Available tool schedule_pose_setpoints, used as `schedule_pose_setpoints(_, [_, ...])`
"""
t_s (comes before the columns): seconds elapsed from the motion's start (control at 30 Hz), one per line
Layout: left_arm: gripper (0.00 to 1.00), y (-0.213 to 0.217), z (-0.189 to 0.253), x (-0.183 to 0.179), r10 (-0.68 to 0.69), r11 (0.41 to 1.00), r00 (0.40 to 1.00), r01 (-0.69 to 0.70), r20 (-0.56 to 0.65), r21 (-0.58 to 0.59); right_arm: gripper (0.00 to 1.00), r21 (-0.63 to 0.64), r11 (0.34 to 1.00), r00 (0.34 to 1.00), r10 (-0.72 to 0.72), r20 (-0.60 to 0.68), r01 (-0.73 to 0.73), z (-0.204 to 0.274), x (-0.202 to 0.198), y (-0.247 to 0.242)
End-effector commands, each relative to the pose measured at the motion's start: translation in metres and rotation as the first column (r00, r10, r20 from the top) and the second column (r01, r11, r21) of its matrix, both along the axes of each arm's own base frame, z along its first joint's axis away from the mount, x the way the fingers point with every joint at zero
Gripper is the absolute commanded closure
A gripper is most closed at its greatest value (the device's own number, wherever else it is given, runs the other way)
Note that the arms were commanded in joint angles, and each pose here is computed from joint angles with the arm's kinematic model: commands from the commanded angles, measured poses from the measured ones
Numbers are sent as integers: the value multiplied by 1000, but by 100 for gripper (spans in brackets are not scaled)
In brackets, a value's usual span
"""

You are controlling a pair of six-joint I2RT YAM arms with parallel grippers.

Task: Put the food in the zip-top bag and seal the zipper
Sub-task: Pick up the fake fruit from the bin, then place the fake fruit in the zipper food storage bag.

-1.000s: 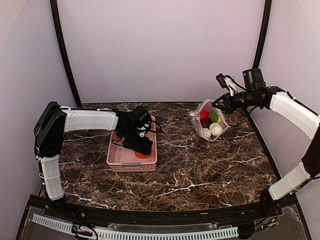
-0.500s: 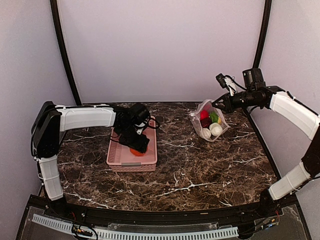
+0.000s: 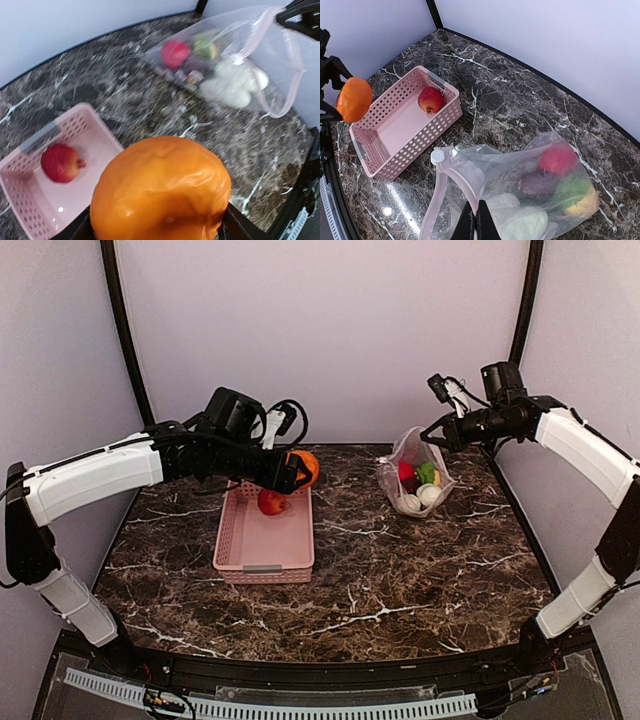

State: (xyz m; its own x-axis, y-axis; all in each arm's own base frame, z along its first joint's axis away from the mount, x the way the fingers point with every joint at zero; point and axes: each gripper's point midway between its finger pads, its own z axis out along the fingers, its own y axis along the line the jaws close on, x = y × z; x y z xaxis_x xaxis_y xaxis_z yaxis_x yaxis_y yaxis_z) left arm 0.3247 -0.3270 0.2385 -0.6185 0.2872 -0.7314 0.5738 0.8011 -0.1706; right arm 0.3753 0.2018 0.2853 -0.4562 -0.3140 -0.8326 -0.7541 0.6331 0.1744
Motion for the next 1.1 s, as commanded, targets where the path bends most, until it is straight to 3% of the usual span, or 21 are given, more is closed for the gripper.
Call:
schedule_pose_setpoints(0.0, [40,-49,56,-21,-183,944,969,220,166,-244,100,1,999,999,50,21,-50,15,-1,15])
schedule_pose_setpoints(0.17, [41,-89,87,-48,-302,883,916,374,265,-284,100,-11,996,996,84,29,-84,22,-6,28])
schedule_pose_setpoints(0.37, [40,-130,98,-74,-404,808,867,487,291,-331,100,-17,993,993,118,23,-117,28,-12,41])
schedule_pose_setpoints(0.67, [40,-175,110,-78,-428,737,852,521,301,-431,100,6,986,986,169,-3,-169,35,-21,60])
schedule_pose_setpoints(0.93, [41,-183,71,-18,-179,892,964,243,195,-382,100,23,988,989,151,0,-151,46,-23,61])
schedule_pose_setpoints(1.07, [42,-179,51,-4,-95,924,984,143,148,-354,100,30,988,989,148,7,-148,50,-26,59])
